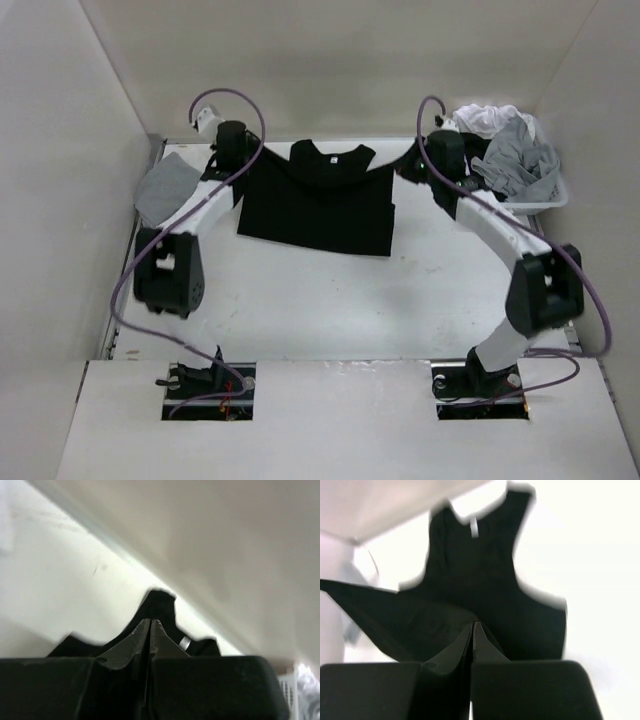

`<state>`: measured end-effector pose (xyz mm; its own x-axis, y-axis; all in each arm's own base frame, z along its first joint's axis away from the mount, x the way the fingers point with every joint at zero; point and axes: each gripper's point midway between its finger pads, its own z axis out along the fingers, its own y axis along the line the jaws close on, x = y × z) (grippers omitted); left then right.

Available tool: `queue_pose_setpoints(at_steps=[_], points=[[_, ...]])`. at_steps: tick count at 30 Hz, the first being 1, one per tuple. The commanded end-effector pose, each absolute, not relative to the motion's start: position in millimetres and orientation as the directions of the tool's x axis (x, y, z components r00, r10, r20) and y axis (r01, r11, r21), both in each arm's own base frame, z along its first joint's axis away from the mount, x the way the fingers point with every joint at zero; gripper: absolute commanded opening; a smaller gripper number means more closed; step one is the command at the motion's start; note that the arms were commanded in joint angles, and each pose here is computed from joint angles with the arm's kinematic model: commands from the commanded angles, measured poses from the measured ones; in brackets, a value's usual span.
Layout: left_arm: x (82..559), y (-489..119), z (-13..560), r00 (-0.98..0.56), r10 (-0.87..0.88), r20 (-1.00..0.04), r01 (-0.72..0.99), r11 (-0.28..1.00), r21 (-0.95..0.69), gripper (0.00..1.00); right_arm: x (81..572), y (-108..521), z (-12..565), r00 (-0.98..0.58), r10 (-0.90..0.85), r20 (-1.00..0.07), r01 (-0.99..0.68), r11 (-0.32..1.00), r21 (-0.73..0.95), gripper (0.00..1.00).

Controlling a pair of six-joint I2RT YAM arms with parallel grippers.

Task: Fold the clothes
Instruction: Fold the tank top

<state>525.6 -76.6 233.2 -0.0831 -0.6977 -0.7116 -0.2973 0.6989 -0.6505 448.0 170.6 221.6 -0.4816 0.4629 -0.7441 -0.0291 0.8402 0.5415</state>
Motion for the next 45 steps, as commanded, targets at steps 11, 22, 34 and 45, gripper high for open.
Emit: queue_pose_setpoints(at_steps=[11,22,34,45], points=[[591,-61,216,-0.047,-0.710,-0.703,-0.259,0.688,-0.677,0.36,578,168,196,-0.469,0.499,-0.729,-0.008,0.822,0.569,0.42],[441,-54,96,-0.139,-0.812,-0.567,-0.409,0.568,-0.714,0.33,432,197,159,-0.525,0.462,-0.715,-0.082,0.808,0.583,0.00],[452,-42,64,-0.146,-0.870,-0.471,-0.382,0.489,-0.784,0.43,380,188,113,-0.559,0.475,-0.679,-0.052,0.798,0.601,0.28],[475,-39,48,-0.141,-0.879,-0.455,-0.395,0.471,-0.788,0.19,383,168,72,-0.562,0.546,-0.621,0.077,0.783,0.618,0.40]])
